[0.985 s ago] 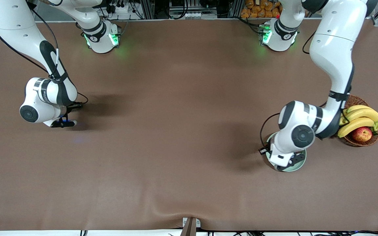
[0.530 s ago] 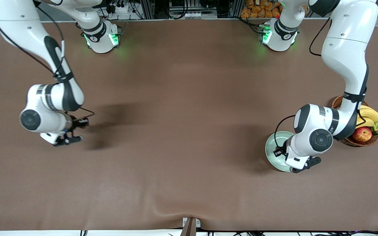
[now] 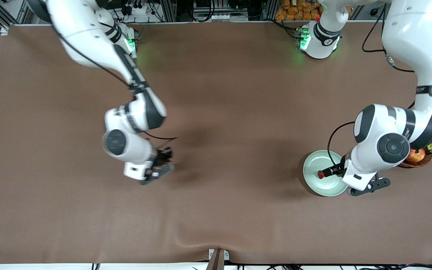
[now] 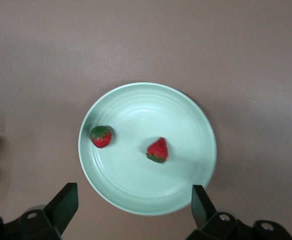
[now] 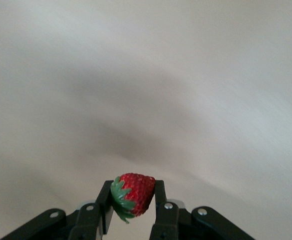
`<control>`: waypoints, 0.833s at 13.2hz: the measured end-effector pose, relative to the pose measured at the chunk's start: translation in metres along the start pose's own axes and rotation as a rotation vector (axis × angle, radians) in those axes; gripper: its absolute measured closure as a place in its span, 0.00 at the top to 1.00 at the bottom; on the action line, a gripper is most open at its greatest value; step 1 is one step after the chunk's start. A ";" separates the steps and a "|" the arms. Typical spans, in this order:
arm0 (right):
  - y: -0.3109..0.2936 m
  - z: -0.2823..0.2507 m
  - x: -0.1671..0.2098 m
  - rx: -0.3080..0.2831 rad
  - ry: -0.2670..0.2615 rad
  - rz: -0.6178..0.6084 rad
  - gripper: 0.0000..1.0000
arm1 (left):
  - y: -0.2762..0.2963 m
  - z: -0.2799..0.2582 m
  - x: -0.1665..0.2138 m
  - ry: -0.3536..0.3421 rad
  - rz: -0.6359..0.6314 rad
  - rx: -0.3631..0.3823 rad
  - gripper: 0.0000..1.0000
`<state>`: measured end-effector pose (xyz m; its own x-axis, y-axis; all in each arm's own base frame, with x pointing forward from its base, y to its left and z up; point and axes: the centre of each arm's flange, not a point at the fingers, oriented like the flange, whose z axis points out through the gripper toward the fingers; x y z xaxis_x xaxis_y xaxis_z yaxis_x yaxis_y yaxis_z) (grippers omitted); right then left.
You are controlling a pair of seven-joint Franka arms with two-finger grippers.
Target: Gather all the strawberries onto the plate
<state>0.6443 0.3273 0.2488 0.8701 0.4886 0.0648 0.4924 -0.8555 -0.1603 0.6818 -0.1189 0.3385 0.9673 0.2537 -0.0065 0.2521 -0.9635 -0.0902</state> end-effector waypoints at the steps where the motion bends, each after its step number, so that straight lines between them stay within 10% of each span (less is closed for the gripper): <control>1: -0.030 0.010 0.013 -0.005 0.050 -0.017 0.37 | 0.018 -0.005 -0.009 -0.007 0.005 -0.023 1.00; 5: -0.144 0.078 0.023 0.004 0.158 0.012 0.37 | 0.098 0.002 -0.060 -0.054 -0.051 -0.053 1.00; 11: -0.071 0.028 0.039 -0.035 0.166 0.138 0.96 | 0.156 0.027 -0.094 -0.083 -0.125 -0.087 1.00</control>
<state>0.6423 0.4120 0.2348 0.9196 0.3340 0.2067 0.3664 -0.9191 -0.1448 0.6296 -0.2908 0.2985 0.9233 0.3748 -0.0836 0.3754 -0.9268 -0.0088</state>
